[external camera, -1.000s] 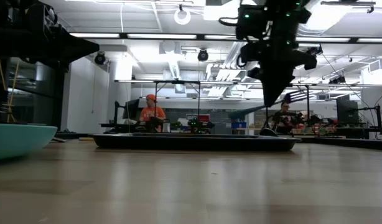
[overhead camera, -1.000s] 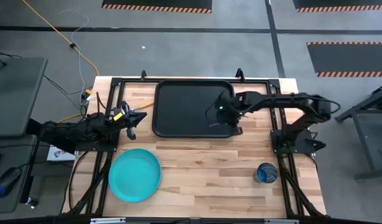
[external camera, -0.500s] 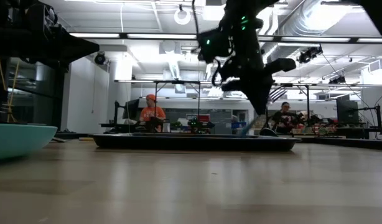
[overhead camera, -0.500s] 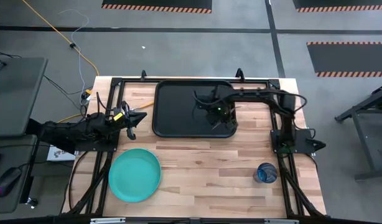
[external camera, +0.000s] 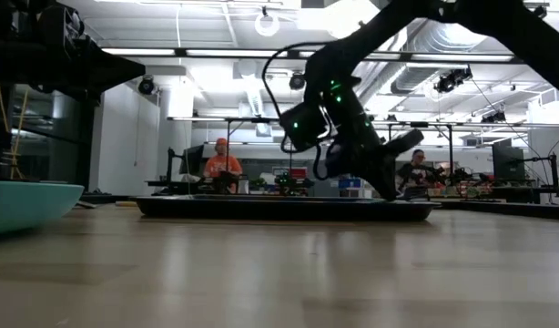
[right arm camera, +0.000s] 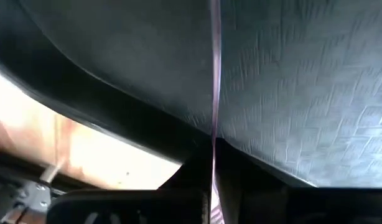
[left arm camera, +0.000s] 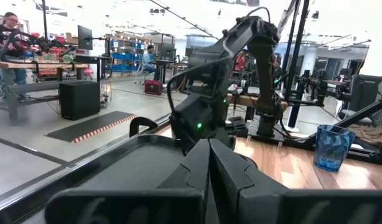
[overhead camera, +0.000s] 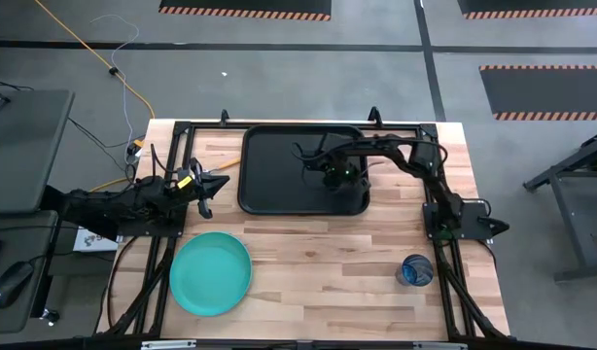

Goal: Pick and place plate/cup/fork/spoon on tray
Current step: Put the blue fork on the black tray

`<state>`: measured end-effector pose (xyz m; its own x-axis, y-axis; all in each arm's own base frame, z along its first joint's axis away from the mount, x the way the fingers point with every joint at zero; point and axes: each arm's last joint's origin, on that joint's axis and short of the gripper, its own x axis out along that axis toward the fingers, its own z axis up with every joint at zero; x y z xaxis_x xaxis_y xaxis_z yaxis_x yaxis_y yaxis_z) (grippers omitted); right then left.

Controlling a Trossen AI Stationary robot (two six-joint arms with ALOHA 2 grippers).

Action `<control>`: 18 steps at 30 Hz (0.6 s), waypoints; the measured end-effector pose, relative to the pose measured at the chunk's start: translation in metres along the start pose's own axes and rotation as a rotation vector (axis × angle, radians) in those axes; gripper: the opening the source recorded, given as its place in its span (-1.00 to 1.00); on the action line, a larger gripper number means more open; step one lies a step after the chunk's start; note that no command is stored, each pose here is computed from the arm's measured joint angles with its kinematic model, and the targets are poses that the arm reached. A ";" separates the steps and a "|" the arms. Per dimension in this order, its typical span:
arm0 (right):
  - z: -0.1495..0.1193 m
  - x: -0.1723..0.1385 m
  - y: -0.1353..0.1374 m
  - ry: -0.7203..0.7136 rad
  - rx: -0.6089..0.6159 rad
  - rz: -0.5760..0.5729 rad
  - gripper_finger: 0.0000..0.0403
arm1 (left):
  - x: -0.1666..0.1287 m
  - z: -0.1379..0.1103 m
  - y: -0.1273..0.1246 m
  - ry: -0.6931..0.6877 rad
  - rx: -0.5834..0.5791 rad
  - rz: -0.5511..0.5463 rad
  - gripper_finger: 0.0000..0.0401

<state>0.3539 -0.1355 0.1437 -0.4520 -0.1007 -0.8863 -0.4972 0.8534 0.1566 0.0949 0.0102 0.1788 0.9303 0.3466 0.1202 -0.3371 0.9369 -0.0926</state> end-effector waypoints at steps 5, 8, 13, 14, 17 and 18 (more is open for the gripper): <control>0.002 0.003 -0.002 0.016 -0.019 -0.012 -1.00 | 0.000 0.000 0.000 0.000 0.000 -0.001 -0.98; 0.001 0.001 -0.003 0.020 0.010 -0.042 -1.00 | 0.000 0.000 0.000 0.000 0.000 -0.001 -0.98; 0.001 0.000 -0.004 0.007 0.049 -0.059 -1.00 | 0.000 0.000 0.000 0.000 0.000 0.000 -0.98; 0.002 0.000 -0.004 0.002 0.050 -0.058 -1.00 | 0.000 0.000 0.000 0.000 0.000 0.000 -0.98; 0.002 -0.001 -0.004 -0.001 0.039 -0.066 -1.00 | 0.000 0.000 0.000 0.000 0.000 0.000 -0.98; 0.002 -0.001 -0.004 0.005 0.024 -0.068 -1.00 | 0.000 0.000 0.000 0.000 0.000 0.000 -0.98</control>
<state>0.3576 -0.1374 0.1430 -0.4219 -0.1614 -0.8922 -0.5087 0.8567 0.0855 0.0949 0.0102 0.1788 0.9304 0.3463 0.1202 -0.3368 0.9370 -0.0926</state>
